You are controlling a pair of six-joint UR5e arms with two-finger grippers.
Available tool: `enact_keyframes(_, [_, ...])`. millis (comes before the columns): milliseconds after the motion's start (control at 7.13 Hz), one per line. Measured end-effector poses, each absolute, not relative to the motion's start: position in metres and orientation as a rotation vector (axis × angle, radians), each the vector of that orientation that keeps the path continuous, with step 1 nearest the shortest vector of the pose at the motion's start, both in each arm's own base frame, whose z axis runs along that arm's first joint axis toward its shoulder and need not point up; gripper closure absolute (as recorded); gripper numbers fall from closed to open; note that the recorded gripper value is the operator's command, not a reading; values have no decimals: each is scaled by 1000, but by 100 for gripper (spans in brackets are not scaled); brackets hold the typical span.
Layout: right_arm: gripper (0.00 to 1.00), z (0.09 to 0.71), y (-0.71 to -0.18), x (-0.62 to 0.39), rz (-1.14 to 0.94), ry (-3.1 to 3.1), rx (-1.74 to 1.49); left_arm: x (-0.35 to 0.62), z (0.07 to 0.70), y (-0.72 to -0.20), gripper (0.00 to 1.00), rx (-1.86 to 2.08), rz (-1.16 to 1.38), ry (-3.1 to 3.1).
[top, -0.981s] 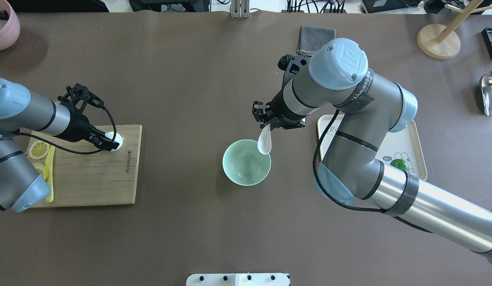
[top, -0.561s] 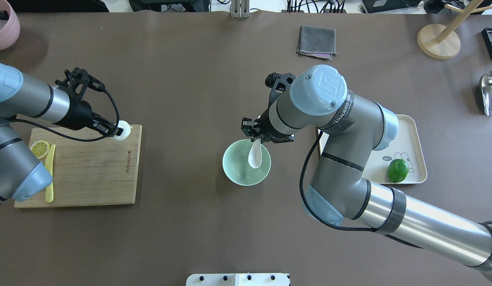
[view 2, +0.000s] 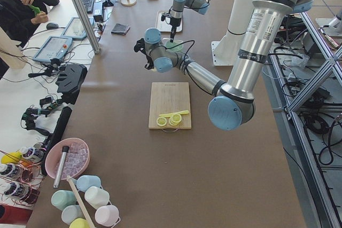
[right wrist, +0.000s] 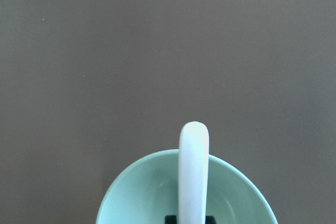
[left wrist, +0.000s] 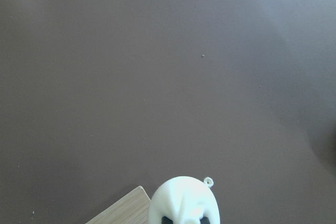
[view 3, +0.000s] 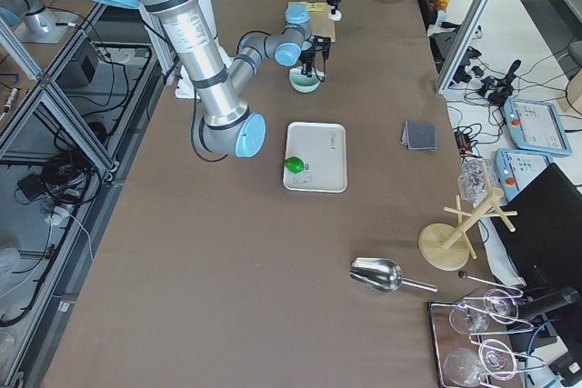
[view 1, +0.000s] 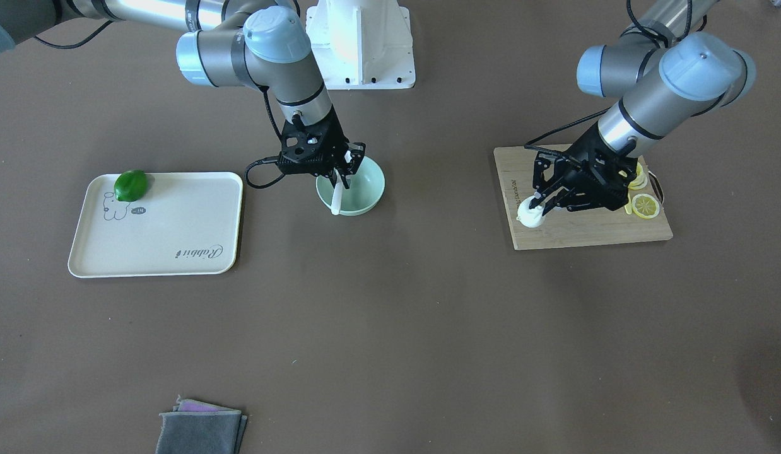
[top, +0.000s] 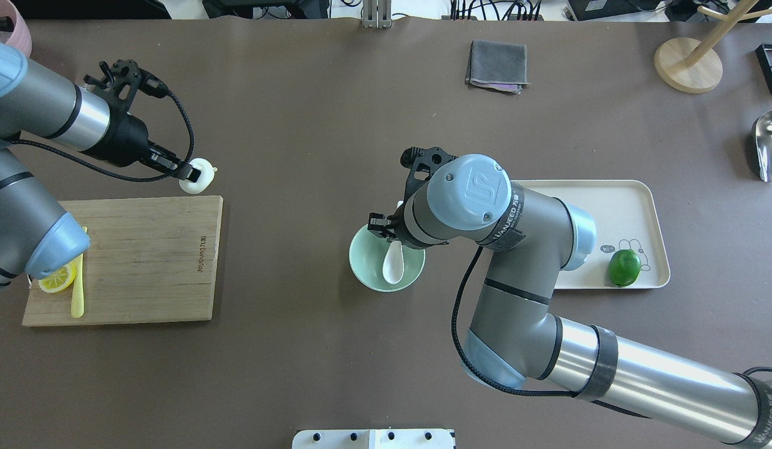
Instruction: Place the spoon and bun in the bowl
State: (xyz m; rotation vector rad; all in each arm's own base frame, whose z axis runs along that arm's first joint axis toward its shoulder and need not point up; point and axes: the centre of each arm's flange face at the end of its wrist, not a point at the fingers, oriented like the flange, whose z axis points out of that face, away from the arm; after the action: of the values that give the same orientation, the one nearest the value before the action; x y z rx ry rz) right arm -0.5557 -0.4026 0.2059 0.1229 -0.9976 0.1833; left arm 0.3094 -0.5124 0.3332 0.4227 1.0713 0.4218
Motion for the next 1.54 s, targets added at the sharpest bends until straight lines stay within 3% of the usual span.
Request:
enact_keyframes(280, [0,198,-409,-548,191,-1010,125,309,320,-511,100,413,389,1090])
enact_keyframes(701, [0,204,-477,-459,184,-1058,42,349,262,-498,100,341,285,1181])
enact_keyframes(1402, [0,319,-508,-310,4,-1009,78,537,161,-393,100,326,196,1239])
enact_keyframes(1542, [0,328,-511,-304,0,-1000,78,556,155,-388,54,329,181,1230])
